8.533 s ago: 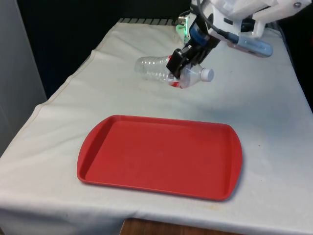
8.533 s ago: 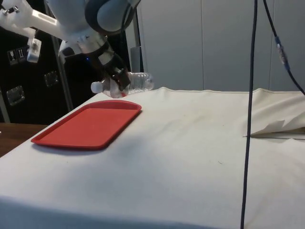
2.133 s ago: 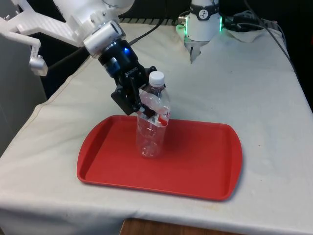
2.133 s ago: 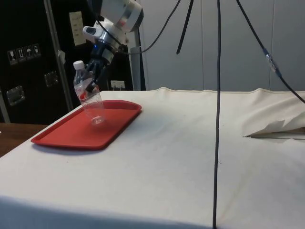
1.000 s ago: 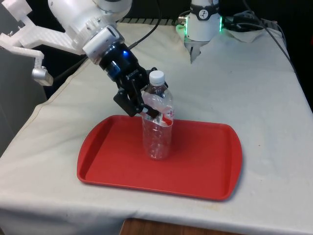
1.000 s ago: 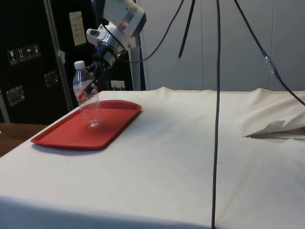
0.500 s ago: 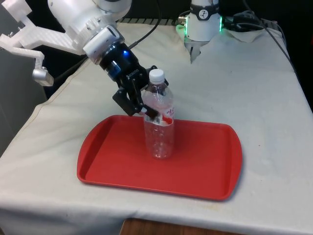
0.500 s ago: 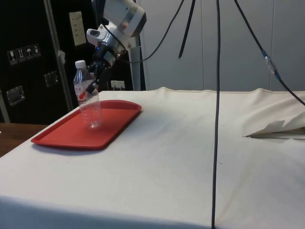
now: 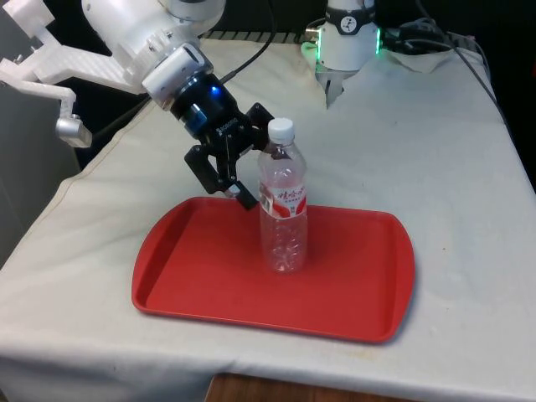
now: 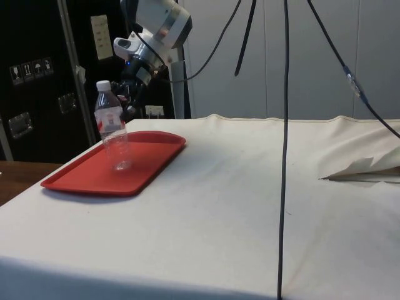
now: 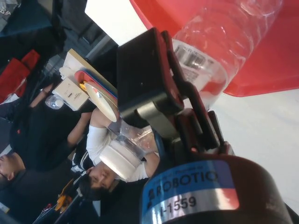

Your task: Place the bottle upright on the tray.

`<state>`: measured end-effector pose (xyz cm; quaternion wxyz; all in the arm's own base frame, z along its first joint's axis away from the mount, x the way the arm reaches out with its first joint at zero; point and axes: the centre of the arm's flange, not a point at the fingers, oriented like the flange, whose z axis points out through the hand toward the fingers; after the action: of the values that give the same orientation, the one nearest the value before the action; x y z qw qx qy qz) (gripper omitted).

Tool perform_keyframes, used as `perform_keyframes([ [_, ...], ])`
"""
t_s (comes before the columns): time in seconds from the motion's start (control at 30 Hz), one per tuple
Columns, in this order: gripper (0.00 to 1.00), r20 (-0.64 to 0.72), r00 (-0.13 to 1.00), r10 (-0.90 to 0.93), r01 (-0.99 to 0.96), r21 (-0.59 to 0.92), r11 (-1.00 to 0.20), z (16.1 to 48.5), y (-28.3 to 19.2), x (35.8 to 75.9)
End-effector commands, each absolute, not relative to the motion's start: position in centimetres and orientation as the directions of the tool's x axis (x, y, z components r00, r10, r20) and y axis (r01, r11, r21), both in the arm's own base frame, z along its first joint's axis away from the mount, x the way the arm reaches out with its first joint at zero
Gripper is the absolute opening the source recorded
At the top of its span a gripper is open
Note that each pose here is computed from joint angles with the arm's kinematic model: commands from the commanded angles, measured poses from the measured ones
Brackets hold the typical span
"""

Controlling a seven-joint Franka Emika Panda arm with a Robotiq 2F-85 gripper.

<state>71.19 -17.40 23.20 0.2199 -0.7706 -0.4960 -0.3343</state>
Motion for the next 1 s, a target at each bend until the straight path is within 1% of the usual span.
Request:
perform_keyframes([
  [0.0,1.00,0.733,0.286,0.618,0.910,-0.006,-0.414,23.1,-17.4,71.2],
  [0.23,1.00,0.735,0.282,0.617,0.912,-0.007,-0.409,23.3,-17.4,71.2],
  [0.33,1.00,0.734,0.285,0.617,0.910,-0.005,-0.414,24.2,-17.3,71.3],
  [0.57,1.00,0.741,0.278,0.611,0.913,-0.007,-0.407,24.7,-17.3,71.3],
  [0.73,1.00,0.744,0.278,0.608,0.913,-0.007,-0.408,25.8,-17.0,71.2],
  [0.83,1.00,0.749,0.271,0.604,0.916,-0.008,-0.401,25.8,-17.0,71.3],
  [0.97,1.00,0.749,0.273,0.603,0.915,-0.009,-0.403,26.7,-16.8,71.2],
])
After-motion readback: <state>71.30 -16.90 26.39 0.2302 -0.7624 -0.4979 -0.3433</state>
